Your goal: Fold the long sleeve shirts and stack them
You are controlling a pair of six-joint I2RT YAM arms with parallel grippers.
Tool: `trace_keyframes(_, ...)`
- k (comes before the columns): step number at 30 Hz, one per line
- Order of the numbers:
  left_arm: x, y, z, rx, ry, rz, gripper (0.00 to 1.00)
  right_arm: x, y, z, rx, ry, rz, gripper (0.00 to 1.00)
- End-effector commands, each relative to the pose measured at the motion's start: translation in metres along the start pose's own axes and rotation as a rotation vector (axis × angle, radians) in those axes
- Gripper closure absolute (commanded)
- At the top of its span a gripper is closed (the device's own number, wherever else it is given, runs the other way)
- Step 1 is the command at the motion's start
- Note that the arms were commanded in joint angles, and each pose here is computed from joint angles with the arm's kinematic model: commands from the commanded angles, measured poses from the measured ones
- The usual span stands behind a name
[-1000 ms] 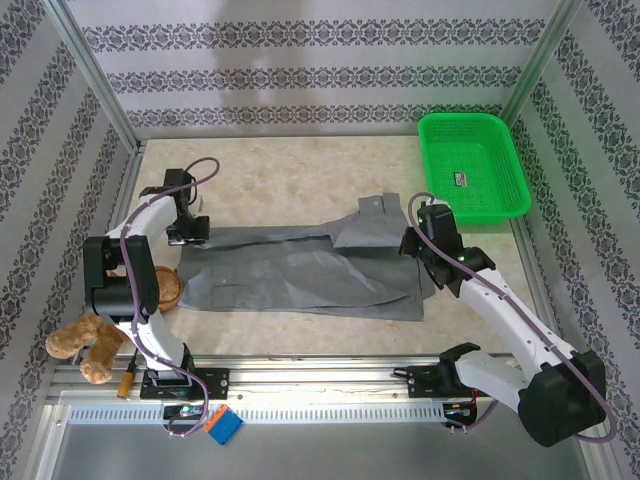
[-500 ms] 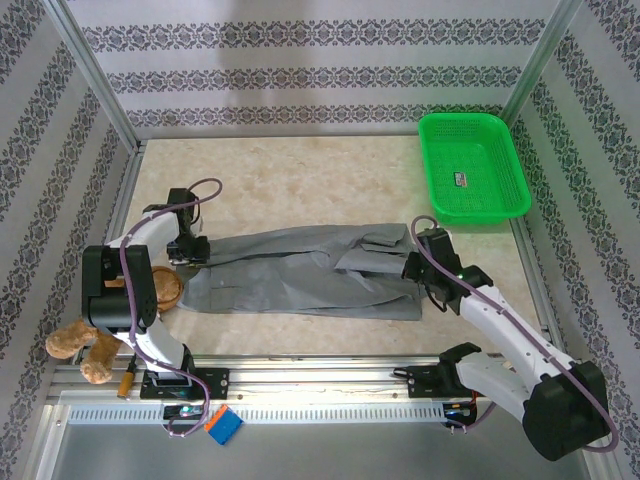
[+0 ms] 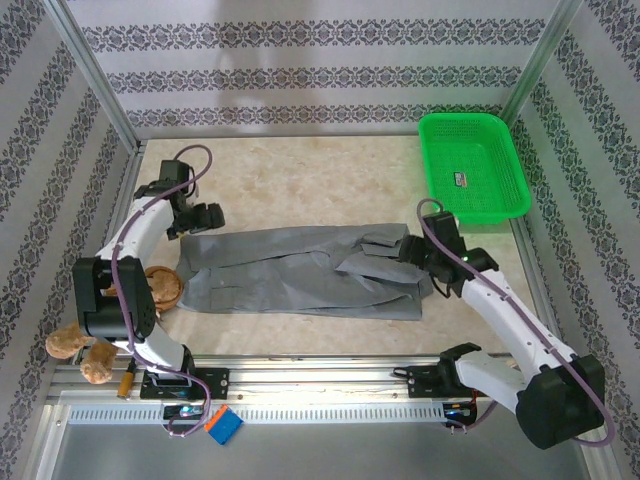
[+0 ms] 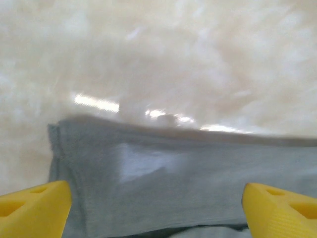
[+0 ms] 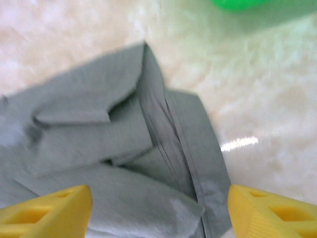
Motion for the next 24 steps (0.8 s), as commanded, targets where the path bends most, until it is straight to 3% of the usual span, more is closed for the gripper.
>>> trace_keyframes(1,0.021,0.011,-0.047,-0.020,-0.135,-0.043,0.10,0.002,0.018,0.020,0.042,0.051,0.034,0.27)
trace_keyframes(6,0.002,0.002,-0.128,-0.137,-0.295,-0.006,0.09,-0.033,0.010,0.036,0.119,0.013,0.229,0.33)
trace_keyframes(10,-0.028,-0.015,-0.162,-0.125,-0.355,0.049,0.11,-0.052,-0.006,0.044,0.114,0.041,0.311,0.39)
trace_keyframes(15,-0.058,-0.034,-0.170,-0.080,-0.356,0.095,0.11,-0.062,-0.027,0.033,0.032,-0.006,0.384,0.43)
trace_keyframes(24,-0.081,-0.060,-0.162,-0.089,-0.326,0.147,0.12,-0.079,-0.045,0.018,-0.072,-0.058,0.413,0.44)
Point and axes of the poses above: each hand's point on the last joint's axis, 136 mm out from that joint toward the fingers, its own x axis back along the fingers, its own z axis along the line the jaws close on, y = z × x, the point moved 3 cm from there along x, back along the fingers, and after that the axes turned 11 degrees about -x, right-handed, at the moved point
